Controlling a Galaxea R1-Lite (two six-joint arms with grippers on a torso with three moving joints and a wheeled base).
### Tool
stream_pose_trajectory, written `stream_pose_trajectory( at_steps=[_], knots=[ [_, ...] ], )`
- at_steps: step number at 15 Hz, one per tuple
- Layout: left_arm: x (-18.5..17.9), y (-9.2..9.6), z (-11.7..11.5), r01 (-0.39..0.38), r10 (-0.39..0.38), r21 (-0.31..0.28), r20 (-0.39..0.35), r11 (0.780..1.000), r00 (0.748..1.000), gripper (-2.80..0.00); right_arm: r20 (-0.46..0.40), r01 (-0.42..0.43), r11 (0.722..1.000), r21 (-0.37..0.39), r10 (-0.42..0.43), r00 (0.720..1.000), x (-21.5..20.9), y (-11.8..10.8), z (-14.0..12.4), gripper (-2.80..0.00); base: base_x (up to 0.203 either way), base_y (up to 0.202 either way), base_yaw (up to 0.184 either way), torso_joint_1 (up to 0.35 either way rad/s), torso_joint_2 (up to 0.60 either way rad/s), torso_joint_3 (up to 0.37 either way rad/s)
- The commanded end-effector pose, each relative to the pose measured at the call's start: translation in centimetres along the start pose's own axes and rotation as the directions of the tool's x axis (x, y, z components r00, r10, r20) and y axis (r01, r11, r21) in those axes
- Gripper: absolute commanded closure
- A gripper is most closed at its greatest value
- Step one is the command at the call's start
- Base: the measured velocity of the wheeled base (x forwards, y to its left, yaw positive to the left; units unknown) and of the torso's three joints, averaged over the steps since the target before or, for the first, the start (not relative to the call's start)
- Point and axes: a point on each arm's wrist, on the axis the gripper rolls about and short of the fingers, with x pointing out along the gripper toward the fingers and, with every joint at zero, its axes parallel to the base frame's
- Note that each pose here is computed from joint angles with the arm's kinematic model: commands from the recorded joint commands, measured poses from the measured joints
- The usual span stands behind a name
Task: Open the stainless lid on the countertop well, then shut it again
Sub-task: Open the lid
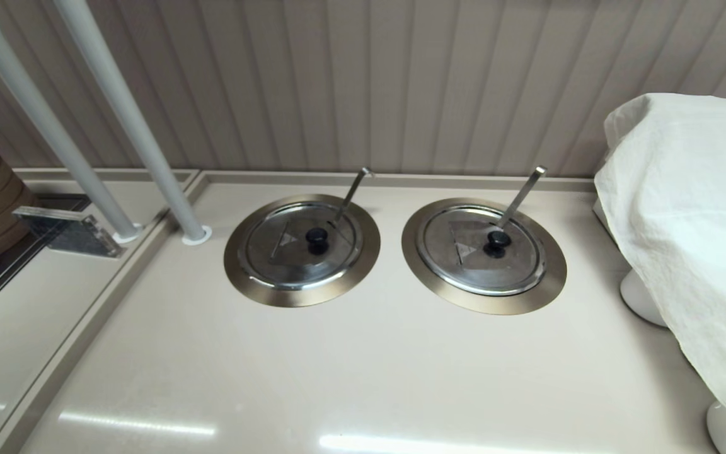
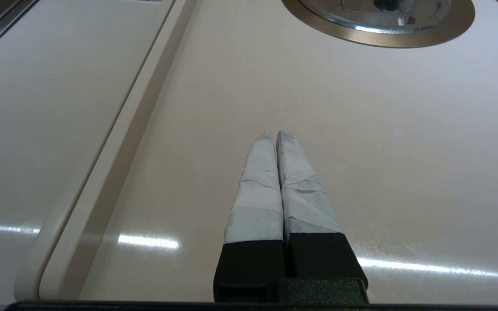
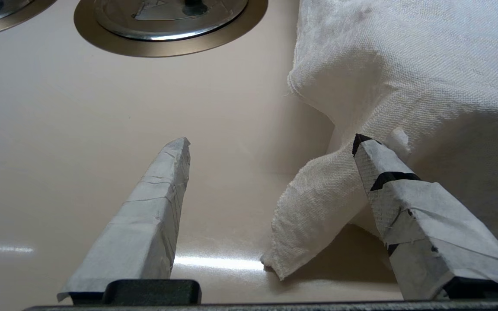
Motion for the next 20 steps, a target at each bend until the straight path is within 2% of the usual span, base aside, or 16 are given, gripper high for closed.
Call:
stream_pose_trajectory(
  at_steps=[1,6,8,11,14,16,18,20],
  knots=[
    [0.0,0.0,0.0,-0.001,0.001,0.000,-0.001,1.000,1.000,0.00,-0.002,0.000,1.000,0.000,0.000,1.000,0.0,0.0,0.0,-2.80,0.000,0.000,0.000,0.000,0.00,0.000],
    [0.0,0.0,0.0,-0.001,0.001,0.005,-0.003,1.000,1.000,0.00,-0.002,-0.003,1.000,0.000,0.003,1.000,0.0,0.0,0.0,-2.80,0.000,0.000,0.000,0.000,0.00,0.000],
    [-0.1,0.0,0.2,-0.003,0.003,0.033,0.003,0.999,1.000,0.00,-0.002,-0.001,1.000,0.000,0.001,1.000,0.0,0.0,0.0,-2.80,0.000,0.000,0.000,0.000,0.00,0.000],
    [-1.0,0.0,3.3,-0.008,0.005,0.049,0.056,0.999,0.998,0.00,-0.001,0.001,1.000,0.000,-0.001,1.000,0.0,0.0,0.0,-2.80,0.000,0.000,0.000,0.000,0.00,0.000],
    [0.1,-0.1,5.9,0.014,-0.011,0.049,-0.064,0.999,0.998,0.00,-0.002,-0.001,1.000,0.000,0.001,1.000,0.0,0.0,0.0,-2.80,0.000,0.000,0.000,0.000,0.00,0.000],
    [1.5,-0.2,7.9,0.055,-0.049,0.043,-0.133,0.998,0.990,0.00,0.000,-0.001,1.000,0.000,0.001,1.000,0.0,0.0,0.0,-2.80,0.000,0.000,0.000,0.000,0.00,0.000],
    [4.6,-0.2,10.4,0.072,-0.061,0.031,-0.258,0.997,0.964,0.00,0.000,-0.001,1.000,0.000,0.001,1.000,0.0,0.0,0.0,-2.80,0.000,0.000,0.000,0.000,0.00,0.000],
    [9.3,-0.2,13.0,0.069,-0.058,0.013,-0.402,0.998,0.914,0.00,0.000,-0.001,1.000,0.000,0.001,1.000,0.0,0.0,0.0,-2.80,0.000,0.000,0.000,0.000,0.00,0.000]
  ],
)
